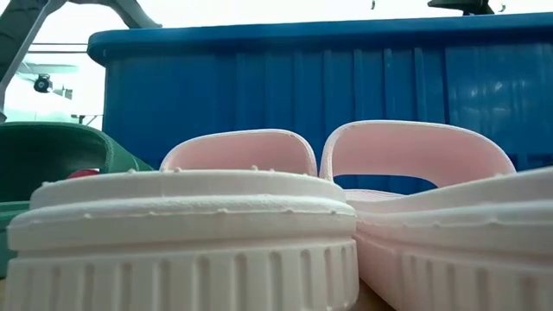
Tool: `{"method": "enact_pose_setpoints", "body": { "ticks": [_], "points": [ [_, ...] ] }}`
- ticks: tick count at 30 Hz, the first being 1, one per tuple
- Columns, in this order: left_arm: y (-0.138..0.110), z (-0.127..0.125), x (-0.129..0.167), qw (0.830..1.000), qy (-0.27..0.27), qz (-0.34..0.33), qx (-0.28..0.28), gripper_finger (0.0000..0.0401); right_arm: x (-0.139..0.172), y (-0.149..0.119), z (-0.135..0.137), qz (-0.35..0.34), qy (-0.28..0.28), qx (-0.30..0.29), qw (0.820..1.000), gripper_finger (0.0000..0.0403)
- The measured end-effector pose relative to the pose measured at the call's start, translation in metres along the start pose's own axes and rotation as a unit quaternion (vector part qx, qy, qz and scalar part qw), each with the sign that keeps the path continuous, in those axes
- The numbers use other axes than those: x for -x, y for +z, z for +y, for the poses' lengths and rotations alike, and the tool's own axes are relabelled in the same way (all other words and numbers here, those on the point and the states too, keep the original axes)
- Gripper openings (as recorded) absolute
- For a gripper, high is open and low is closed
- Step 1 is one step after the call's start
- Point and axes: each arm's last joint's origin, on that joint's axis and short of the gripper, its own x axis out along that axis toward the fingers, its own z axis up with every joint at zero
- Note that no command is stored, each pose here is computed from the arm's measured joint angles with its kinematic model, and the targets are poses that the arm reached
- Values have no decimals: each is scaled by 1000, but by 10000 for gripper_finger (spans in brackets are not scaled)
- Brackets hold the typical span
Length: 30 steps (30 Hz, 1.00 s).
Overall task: Pick and place slides into bin
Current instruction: Put the black slipper into the blue bin
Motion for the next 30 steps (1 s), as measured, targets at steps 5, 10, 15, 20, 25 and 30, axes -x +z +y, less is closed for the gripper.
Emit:
{"method": "enact_pose_setpoints", "body": {
  "ticks": [5,10,15,20,25,30],
  "points": [
    [3,9,2,1000,10,3,3,0,0,0,0,0,0,-4,1000,139],
    [5,13,2,1000,13,3,10,0,0,0,0,0,0,-4,1000,139],
    [6,14,3,1000,12,3,7,0,0,0,0,0,0,-4,1000,139],
    [7,14,3,1000,16,-1,7,1,0,0,0,0,0,-4,1000,139],
    [7,14,4,1000,22,-8,6,26,0,0,0,0,0,-4,1000,139],
    [7,13,6,1000,26,-5,8,71,0,0,0,0,0,-4,1000,139]
  ]
}}
